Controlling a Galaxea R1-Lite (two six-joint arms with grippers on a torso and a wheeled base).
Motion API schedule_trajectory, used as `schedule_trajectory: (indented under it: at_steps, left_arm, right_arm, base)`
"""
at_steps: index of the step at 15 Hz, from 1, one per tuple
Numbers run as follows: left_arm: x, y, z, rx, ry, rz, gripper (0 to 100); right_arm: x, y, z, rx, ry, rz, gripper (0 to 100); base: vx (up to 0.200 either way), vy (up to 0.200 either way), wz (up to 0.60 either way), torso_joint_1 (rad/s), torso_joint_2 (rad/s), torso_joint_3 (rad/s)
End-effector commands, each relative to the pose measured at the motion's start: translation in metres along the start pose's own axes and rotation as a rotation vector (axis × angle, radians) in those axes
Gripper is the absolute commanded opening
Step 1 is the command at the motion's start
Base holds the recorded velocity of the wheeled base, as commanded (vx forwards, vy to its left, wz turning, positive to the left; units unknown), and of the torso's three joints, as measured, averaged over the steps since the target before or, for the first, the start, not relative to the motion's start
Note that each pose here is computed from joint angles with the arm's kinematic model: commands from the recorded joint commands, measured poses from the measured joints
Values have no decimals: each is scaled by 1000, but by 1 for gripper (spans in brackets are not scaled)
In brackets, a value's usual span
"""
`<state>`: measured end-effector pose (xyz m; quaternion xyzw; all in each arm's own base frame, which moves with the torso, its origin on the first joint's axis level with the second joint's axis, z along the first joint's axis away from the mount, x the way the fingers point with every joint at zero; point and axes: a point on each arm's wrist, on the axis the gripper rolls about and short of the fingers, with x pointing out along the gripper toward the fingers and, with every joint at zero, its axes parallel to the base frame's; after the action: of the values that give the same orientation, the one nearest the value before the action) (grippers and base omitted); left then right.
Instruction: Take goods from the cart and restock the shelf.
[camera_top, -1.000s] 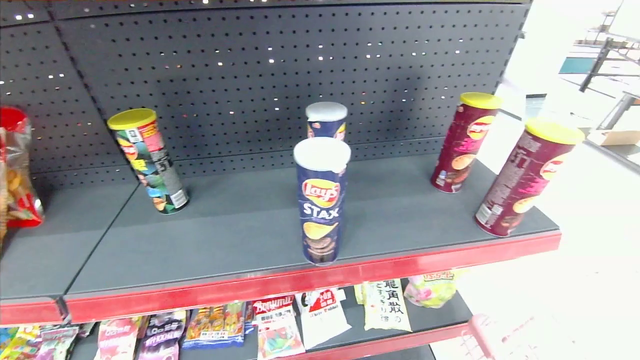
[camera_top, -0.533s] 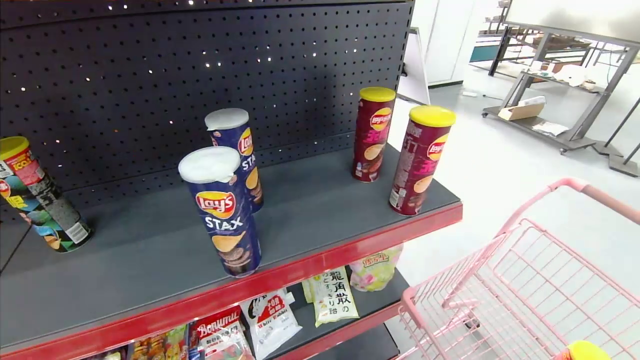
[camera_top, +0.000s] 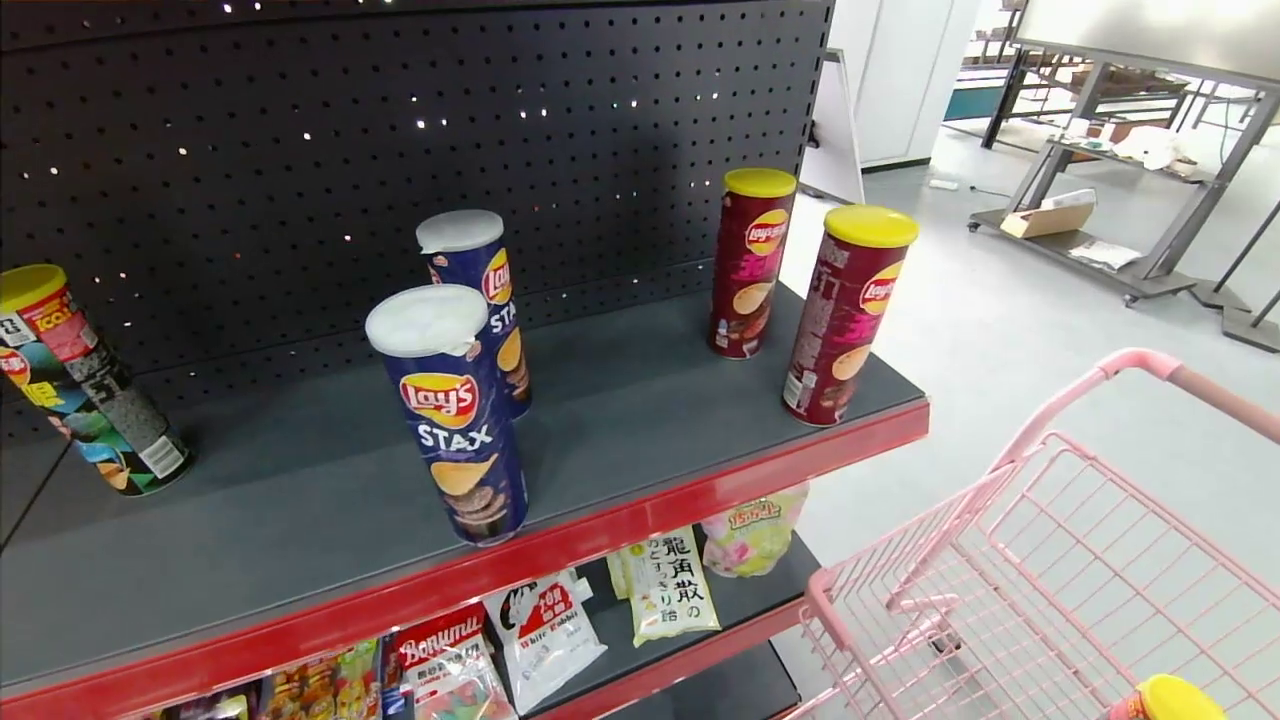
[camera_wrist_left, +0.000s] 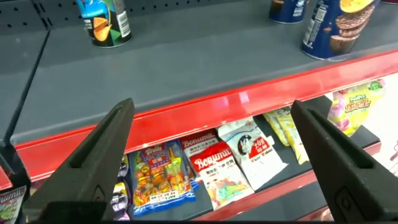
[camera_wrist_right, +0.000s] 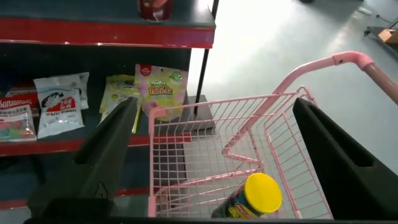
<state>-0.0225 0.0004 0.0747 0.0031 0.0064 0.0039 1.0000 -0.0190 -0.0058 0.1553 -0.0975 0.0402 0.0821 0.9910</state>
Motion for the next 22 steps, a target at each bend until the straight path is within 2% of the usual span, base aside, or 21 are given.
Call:
schedule_trajectory:
  at_steps: [1,5,15,16,19,22]
  left_arm:
    - [0,0,0,0,0,0,100]
    - [0,0,0,-2,0,1,100]
    - [0,0,0,0,0,1,100]
    - [0,0,0,-2,0,0,100]
    - [0,0,0,-2,0,1,100]
    - [0,0,0,-2,0,1,100]
  right_arm:
    - [0,0,-1,0,2,0,100]
    - [1,1,-4,-12,13,1,100]
    - [1,1,-5,-20,14,3,100]
    - [2,1,-7,-14,19,2,100]
    - [4,3,-16,49,47,-21,100]
    - [11,5,-25,215,96,-7,100]
  base:
    - [-200,0,0,22,2,2]
    - [-50,0,0,-1,2,2]
    - [0,0,-600,6,0,3]
    - [0,0,0,0,0,0]
    - [0,0,0,0,0,0]
    - [0,0,0,0,0,0]
